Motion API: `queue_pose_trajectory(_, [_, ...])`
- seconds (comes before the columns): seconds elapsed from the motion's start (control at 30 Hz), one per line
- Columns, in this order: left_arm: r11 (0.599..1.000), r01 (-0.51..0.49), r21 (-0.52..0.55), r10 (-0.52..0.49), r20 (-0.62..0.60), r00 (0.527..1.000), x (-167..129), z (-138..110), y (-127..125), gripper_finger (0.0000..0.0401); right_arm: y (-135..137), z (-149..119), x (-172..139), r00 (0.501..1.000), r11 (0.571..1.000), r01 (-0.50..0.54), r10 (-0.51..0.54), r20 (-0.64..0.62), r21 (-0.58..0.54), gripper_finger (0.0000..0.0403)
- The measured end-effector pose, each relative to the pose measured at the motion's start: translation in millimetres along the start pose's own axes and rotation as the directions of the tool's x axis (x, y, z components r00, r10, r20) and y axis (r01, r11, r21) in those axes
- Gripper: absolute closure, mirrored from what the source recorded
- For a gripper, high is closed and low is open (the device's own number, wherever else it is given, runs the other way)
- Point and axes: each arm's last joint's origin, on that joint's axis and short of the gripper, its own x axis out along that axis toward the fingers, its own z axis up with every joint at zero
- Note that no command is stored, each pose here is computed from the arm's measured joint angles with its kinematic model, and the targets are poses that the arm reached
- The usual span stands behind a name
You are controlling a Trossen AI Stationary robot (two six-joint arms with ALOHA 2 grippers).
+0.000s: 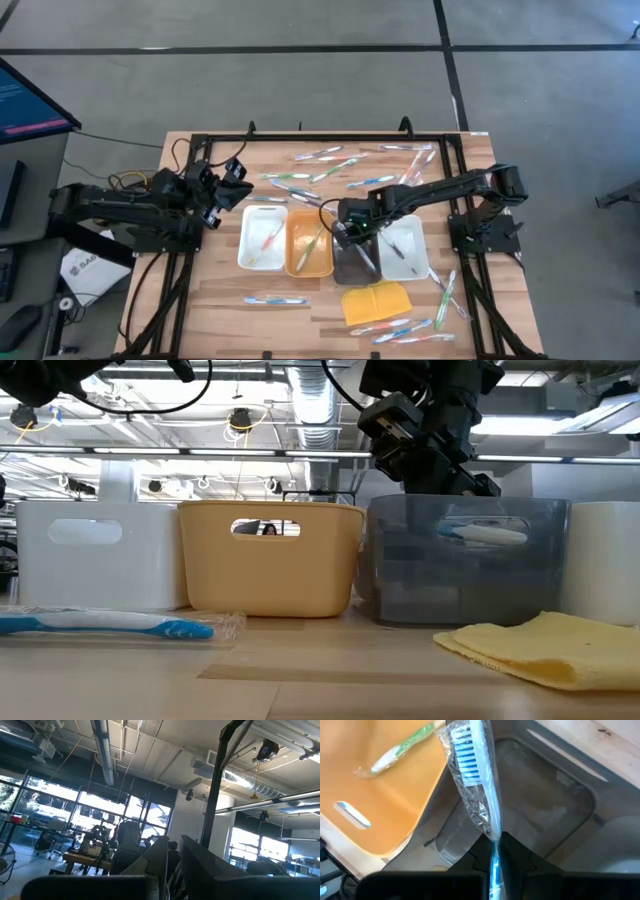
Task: Pick & Place Toothbrushes
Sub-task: Put the blue toothbrush into the black bin
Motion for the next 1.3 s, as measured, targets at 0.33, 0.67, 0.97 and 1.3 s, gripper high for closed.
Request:
queue_pose_trajectory(0.33, [1.000,0.001,0.000,-0.001,0.002,1.000,0.0,0.2,-0.1,0.0358,-1.0,4.6,-0.6,1.000,1.000,-0.010,0.010,0.016,-0.003,0.0384])
queue_pose_trajectory(0.67, [1.000,0.000,0.000,0.000,0.002,1.000,0.0,0.2,-0.1,0.0358,-0.2,4.9,4.1,1.000,1.000,-0.004,0.004,0.017,-0.005,0.0387])
queue_pose_trajectory(0.97, [1.000,0.001,0.000,-0.001,0.003,1.000,0.0,0.3,-0.1,0.0358,-1.1,4.7,4.2,1.000,1.000,0.009,-0.009,0.020,-0.004,0.0388])
queue_pose_trajectory(1.3, [1.000,0.001,0.000,-0.001,0.003,1.000,0.0,0.2,-0.1,0.0358,-1.5,5.2,4.2,1.000,1.000,0.013,-0.013,0.025,-0.003,0.0388])
